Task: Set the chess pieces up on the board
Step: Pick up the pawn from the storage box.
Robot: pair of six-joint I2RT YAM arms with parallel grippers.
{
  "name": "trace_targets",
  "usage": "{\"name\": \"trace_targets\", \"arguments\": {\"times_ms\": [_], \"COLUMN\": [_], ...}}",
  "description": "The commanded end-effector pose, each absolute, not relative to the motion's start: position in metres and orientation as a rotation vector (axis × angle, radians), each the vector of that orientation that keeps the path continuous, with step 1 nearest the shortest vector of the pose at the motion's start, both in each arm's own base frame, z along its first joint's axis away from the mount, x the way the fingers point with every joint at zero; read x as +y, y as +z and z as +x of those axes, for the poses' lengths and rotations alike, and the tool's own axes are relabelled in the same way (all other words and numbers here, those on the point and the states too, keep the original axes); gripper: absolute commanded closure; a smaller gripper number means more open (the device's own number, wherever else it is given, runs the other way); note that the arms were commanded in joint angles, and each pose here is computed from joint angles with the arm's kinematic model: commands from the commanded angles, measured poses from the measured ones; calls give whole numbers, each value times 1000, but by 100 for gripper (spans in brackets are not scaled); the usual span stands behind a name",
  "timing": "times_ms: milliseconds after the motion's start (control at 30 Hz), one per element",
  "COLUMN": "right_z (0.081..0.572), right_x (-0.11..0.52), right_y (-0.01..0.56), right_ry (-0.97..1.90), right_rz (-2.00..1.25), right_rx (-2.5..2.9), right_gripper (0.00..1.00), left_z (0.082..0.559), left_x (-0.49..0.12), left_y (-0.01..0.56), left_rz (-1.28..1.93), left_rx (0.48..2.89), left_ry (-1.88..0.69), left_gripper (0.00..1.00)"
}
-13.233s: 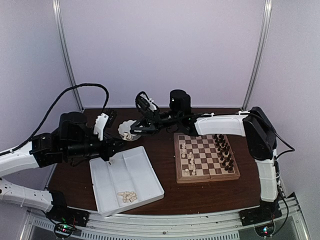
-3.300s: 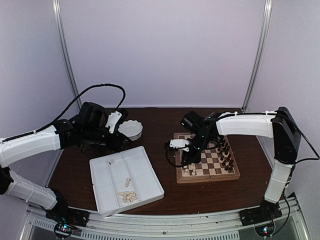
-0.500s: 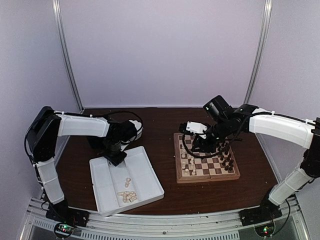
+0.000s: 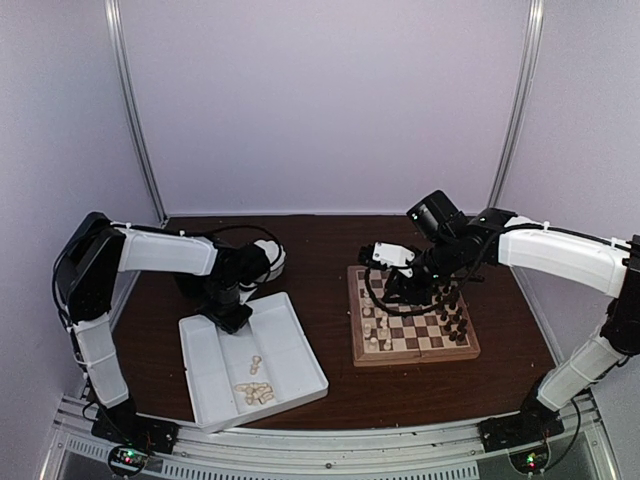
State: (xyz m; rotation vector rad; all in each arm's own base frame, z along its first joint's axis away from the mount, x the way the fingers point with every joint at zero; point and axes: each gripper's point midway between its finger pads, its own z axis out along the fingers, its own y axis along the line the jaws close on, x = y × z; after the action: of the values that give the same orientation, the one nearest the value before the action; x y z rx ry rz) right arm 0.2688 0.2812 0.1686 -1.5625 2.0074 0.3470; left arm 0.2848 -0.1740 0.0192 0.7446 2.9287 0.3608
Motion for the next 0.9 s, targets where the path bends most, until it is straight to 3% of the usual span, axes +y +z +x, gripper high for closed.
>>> {"name": "trace_targets", "arguments": {"times_ms": [0, 233, 400, 633, 867], "right_z": [269, 269, 269, 268, 263], "right_x": [281, 282, 281, 282, 299], "right_y": [163, 162, 163, 184, 232], "right_ry": [363, 367, 364, 398, 589], "right_rz": [-1561, -1562, -1562, -1538, -1532], "right_rx": [2017, 2021, 2021, 2012, 1962], "right_gripper": [66, 66, 66, 66, 66], "left_z": [273, 270, 271, 271, 257], "left_x": [-169, -167, -167, -187, -265], "left_y": [-1, -12, -11, 64, 163], "left_rz": [695, 676, 681, 722, 928], "left_rx": [2993, 3017, 3009, 2839, 2385], "left_ry": [336, 346, 340, 114, -371], "left_gripper": [72, 80, 93, 96, 94]}}
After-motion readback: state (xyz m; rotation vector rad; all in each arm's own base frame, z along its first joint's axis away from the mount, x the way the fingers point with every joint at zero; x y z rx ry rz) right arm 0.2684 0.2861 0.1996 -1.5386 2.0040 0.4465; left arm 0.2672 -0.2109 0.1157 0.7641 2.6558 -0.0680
